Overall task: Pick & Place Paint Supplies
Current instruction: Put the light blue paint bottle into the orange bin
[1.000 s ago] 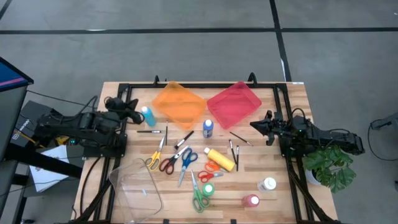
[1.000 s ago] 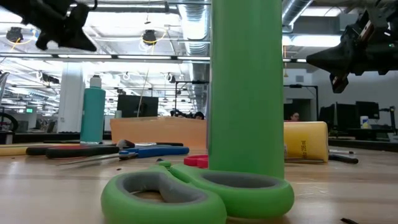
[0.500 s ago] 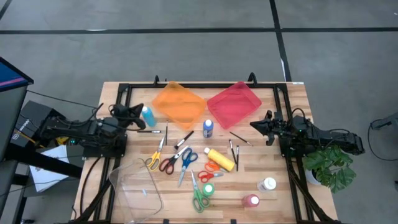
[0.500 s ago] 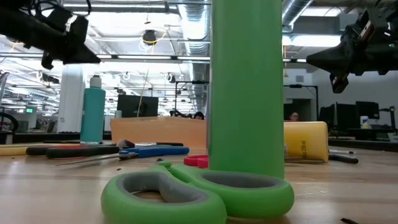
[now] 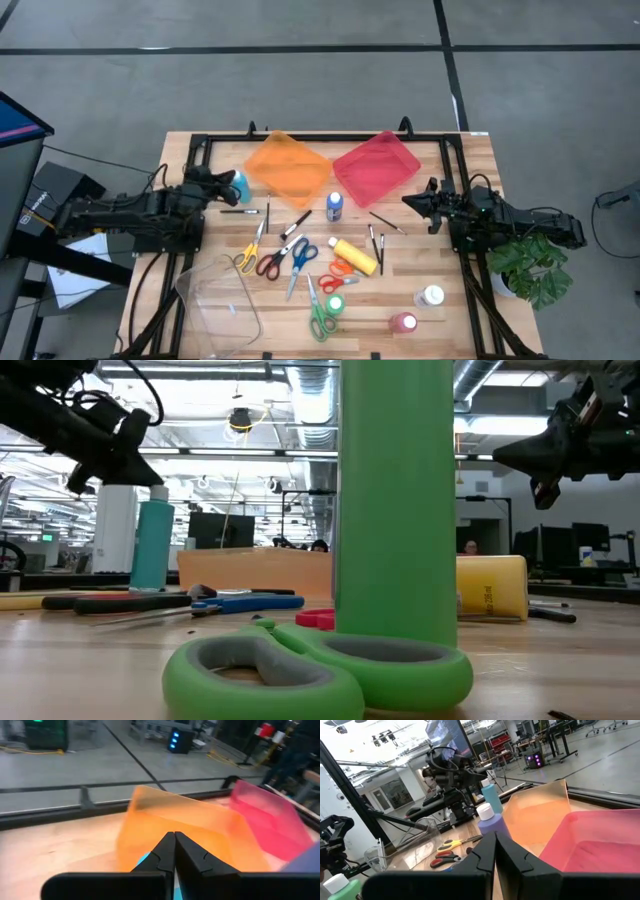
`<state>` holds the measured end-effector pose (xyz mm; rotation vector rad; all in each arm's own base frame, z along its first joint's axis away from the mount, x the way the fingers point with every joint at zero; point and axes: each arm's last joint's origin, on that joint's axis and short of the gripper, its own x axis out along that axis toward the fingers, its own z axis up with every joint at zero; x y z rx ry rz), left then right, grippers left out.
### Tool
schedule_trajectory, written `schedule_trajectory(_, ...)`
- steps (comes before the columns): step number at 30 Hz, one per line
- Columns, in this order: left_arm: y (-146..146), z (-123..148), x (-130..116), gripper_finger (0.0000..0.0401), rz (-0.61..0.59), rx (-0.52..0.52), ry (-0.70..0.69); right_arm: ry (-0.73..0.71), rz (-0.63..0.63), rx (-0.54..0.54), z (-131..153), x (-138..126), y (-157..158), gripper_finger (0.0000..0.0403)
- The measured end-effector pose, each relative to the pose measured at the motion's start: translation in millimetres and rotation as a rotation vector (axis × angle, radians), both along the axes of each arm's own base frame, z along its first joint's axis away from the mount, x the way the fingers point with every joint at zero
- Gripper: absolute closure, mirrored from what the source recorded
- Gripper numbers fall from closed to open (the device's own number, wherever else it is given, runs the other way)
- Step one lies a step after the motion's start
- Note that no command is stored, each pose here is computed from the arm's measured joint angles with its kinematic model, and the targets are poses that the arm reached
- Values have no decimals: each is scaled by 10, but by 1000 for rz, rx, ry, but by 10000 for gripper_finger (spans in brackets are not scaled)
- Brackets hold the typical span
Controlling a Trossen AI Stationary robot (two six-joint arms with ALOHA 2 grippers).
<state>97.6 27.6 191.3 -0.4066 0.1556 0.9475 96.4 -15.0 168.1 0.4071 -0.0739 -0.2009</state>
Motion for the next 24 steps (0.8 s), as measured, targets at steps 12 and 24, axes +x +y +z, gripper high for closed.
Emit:
schedule_trajectory(12, 9, 349, 6, 401, -23, 161, 1, 2, 1, 0, -2, 0, 0, 395)
schedule_trajectory(24, -33, 591, 14, 273, -187, 285, 129, 7, 1, -7, -5, 0, 0, 391)
